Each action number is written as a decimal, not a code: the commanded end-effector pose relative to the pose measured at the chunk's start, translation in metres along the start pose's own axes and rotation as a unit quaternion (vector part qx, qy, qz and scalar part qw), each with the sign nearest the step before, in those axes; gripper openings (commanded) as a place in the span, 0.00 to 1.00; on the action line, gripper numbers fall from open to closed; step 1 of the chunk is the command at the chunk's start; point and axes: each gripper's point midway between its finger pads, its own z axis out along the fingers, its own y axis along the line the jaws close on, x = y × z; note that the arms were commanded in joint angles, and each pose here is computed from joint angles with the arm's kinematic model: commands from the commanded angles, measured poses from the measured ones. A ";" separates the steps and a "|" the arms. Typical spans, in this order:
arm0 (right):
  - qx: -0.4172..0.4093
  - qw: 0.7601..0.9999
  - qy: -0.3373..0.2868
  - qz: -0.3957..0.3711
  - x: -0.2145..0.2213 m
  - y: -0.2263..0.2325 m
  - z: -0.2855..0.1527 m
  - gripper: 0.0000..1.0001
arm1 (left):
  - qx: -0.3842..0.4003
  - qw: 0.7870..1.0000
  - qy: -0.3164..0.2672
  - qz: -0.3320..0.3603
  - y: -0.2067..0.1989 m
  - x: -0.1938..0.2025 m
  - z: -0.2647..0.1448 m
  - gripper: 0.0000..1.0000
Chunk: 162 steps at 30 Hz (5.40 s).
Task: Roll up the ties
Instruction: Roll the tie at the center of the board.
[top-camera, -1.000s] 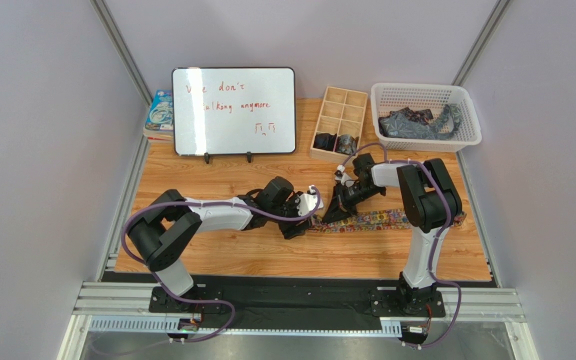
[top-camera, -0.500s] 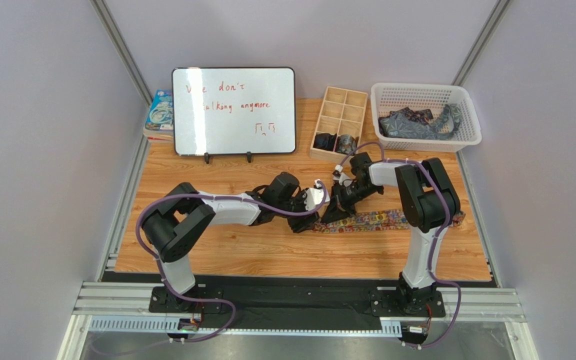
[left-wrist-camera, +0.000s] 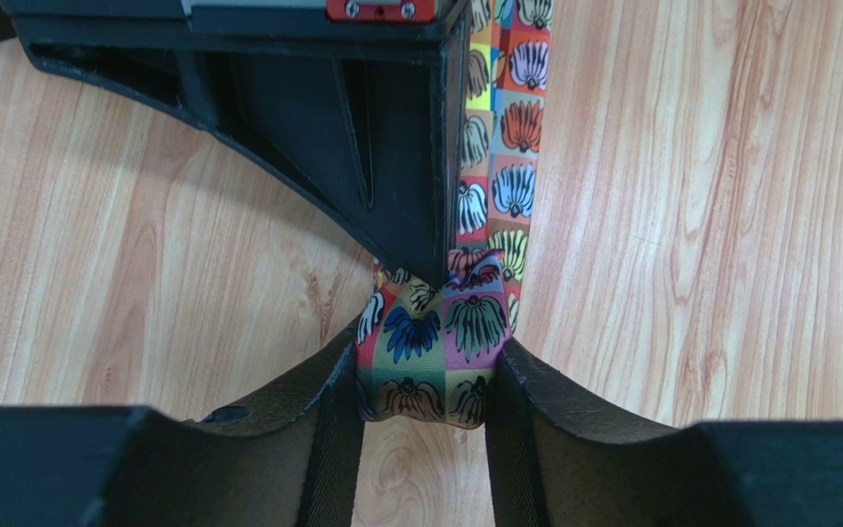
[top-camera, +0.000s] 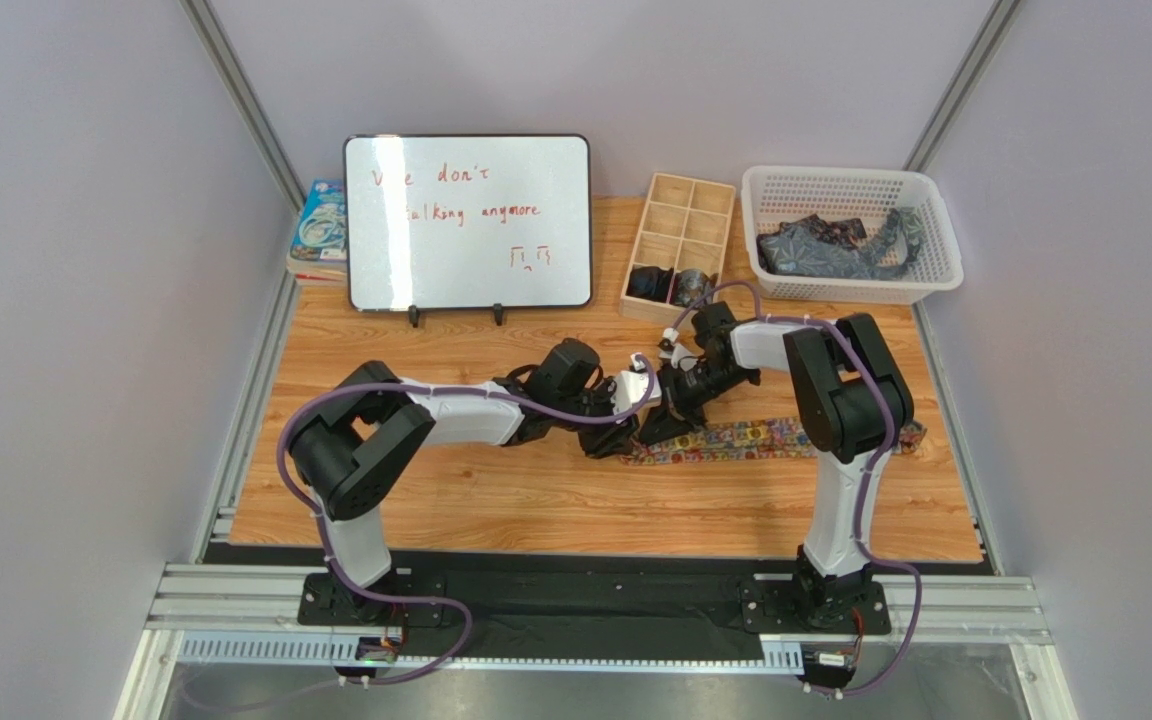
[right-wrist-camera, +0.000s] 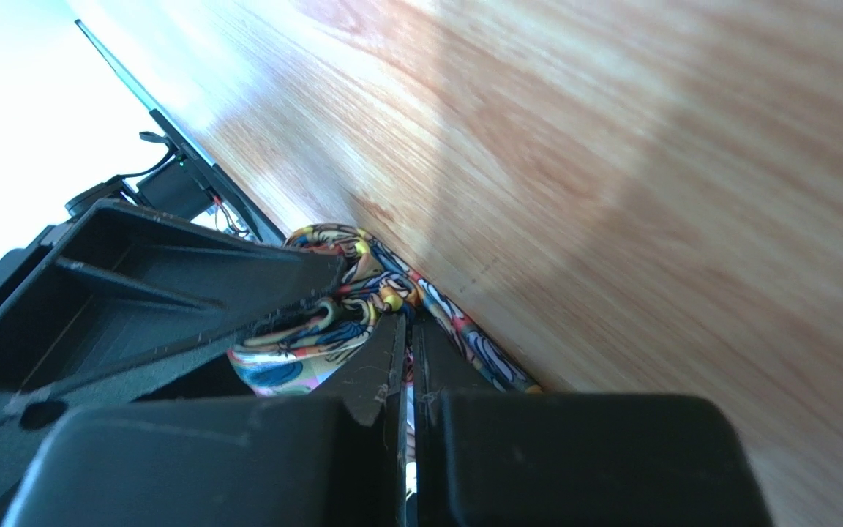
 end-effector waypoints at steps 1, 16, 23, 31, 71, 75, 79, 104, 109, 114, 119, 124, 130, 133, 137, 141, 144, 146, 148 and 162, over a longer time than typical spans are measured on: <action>0.124 0.992 -0.013 0.012 -0.003 -0.063 0.030 0.00 | 0.027 0.997 -0.064 0.025 -0.004 -0.045 0.004 0.47; 0.112 0.993 -0.021 0.022 -0.006 -0.061 0.029 0.00 | -0.002 0.999 -0.029 0.033 -0.004 -0.016 -0.036 0.53; 0.102 0.994 -0.022 0.022 -0.006 -0.054 0.033 0.00 | 0.000 0.999 -0.039 0.032 0.003 -0.026 -0.026 0.46; 0.086 0.996 -0.015 0.021 -0.003 -0.045 0.038 0.00 | 0.028 0.998 -0.050 0.026 -0.003 -0.036 -0.012 0.37; -0.021 0.998 -0.048 -0.036 -0.006 0.024 -0.043 0.36 | 0.041 0.977 0.208 0.038 -0.012 0.099 0.009 0.37; -0.019 0.999 -0.041 -0.030 -0.003 0.020 -0.033 0.37 | 0.042 0.976 0.210 0.040 -0.011 0.099 0.009 0.38; -0.018 0.998 -0.041 -0.035 -0.003 0.020 -0.023 0.37 | 0.042 0.976 0.208 0.040 -0.011 0.097 0.009 0.38; 0.127 0.991 -0.037 -0.011 -0.004 -0.052 -0.015 0.00 | 0.040 0.998 0.044 0.004 0.010 0.019 -0.033 0.77; 0.173 0.984 -0.040 -0.018 -0.007 -0.064 -0.016 0.00 | 0.051 0.998 0.018 0.013 0.009 0.013 -0.027 0.79; 0.210 0.977 -0.032 -0.027 -0.009 -0.071 -0.010 0.00 | 0.052 0.998 -0.004 0.038 0.012 0.002 -0.017 0.79; 0.198 0.979 -0.022 -0.032 -0.011 -0.070 0.002 0.00 | 0.055 0.996 -0.023 0.064 0.013 -0.002 -0.003 0.79; 0.162 0.986 -0.016 -0.036 -0.017 -0.062 0.015 0.00 | 0.069 0.995 -0.030 0.068 0.006 0.004 0.004 0.80; 0.124 0.991 -0.023 -0.037 -0.023 -0.055 0.027 0.00 | 0.071 0.995 -0.034 0.069 -0.010 0.012 0.008 0.67; 0.110 0.993 -0.034 -0.039 -0.028 -0.050 0.028 0.00 | 0.066 0.995 -0.017 0.066 -0.011 0.022 0.011 0.54; 0.096 0.993 -0.044 -0.044 -0.034 -0.043 0.025 0.00 | 0.046 0.996 0.016 0.080 -0.007 0.030 0.009 0.33; 0.074 0.994 -0.061 -0.051 -0.042 -0.022 0.003 0.08 | 0.027 0.994 0.061 0.084 -0.001 0.044 0.004 0.27; 0.057 0.995 -0.073 -0.048 -0.045 -0.004 -0.024 0.21 | 0.031 0.992 0.093 0.074 -0.003 0.060 0.001 0.27; 0.053 0.995 -0.068 -0.044 -0.038 0.003 -0.034 0.32 | 0.030 0.992 0.097 0.074 -0.004 0.061 0.000 0.29; 0.044 0.996 -0.064 -0.044 -0.029 0.012 -0.040 0.34 | 0.031 0.992 0.100 0.072 -0.004 0.062 0.000 0.30; 0.024 0.999 -0.021 -0.028 -0.013 0.022 -0.006 0.35 | 0.029 0.990 0.118 0.067 0.001 0.065 0.002 0.34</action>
